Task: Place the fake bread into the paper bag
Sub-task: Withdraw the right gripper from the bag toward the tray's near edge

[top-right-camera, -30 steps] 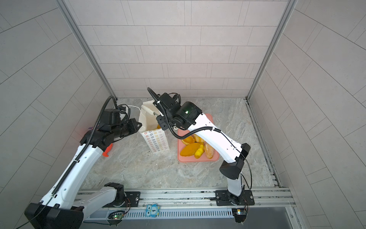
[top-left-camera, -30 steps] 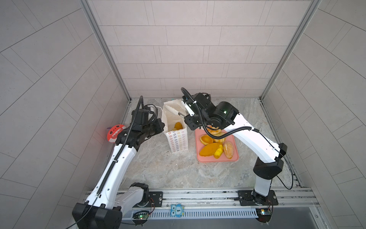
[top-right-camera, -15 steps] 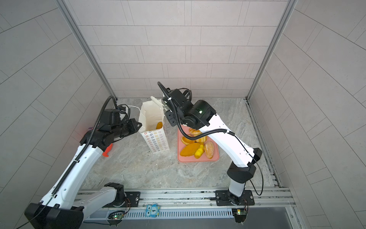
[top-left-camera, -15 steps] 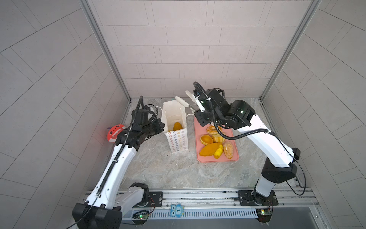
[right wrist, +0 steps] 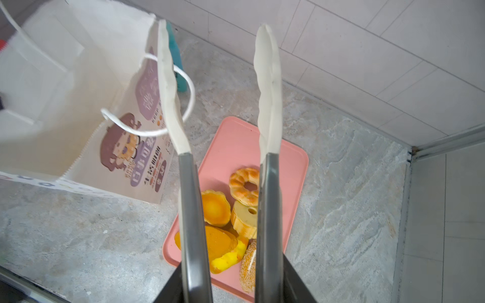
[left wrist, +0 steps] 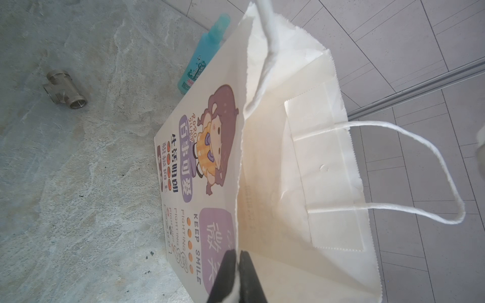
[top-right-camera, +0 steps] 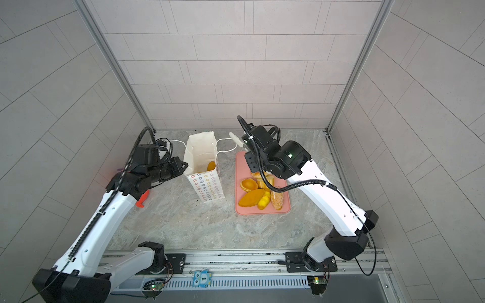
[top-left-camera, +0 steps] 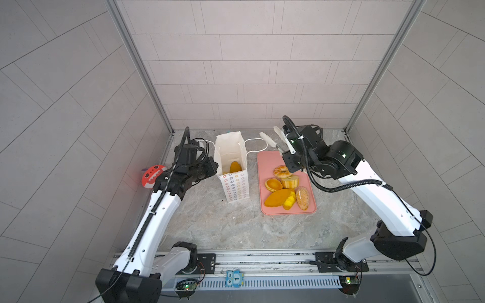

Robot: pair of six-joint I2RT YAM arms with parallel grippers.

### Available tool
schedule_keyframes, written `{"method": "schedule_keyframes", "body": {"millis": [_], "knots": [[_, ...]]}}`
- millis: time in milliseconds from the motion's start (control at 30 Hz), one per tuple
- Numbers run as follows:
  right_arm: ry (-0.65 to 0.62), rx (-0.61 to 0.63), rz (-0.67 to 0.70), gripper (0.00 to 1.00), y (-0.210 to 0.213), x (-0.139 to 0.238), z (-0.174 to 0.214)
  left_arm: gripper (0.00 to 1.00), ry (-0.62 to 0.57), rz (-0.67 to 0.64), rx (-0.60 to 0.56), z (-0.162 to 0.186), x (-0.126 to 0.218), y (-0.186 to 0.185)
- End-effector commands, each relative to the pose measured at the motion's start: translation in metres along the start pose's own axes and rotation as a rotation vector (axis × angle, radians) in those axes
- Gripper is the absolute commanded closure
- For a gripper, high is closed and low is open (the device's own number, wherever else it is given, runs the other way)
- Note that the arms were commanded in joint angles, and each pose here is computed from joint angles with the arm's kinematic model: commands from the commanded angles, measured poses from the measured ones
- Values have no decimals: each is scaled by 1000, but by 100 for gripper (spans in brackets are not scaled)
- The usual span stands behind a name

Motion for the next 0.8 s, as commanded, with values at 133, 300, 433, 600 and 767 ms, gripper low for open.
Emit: {"method": "schedule_keyframes", "body": {"millis": [133, 300, 433, 600, 767], "knots": [[48, -101, 44, 55, -26, 0, 49, 90, -24, 29, -12, -6, 6, -7], [105, -110, 66, 55, -33, -6, 77, 90, -19, 30, -12, -6, 4, -7], [142, -118, 81, 55, -35, -10, 94, 90, -17, 33, -12, -5, 3, -7], [180, -132, 92, 56, -37, -12, 113, 90, -21, 38, -15, -5, 5, -8], [203, -146, 103, 56, -40, -12, 128, 90, -16, 37, -13, -4, 3, -7]]}}
Point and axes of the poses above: each gripper's point midway between its finger pads, its own x axis back along the fingers, its own y axis along the line the jaws close on, z = x × y, the point moved 2 cm from there along x, back along the fingers, and after that the axes turned 1 degree about x, right-handed, at the moved point
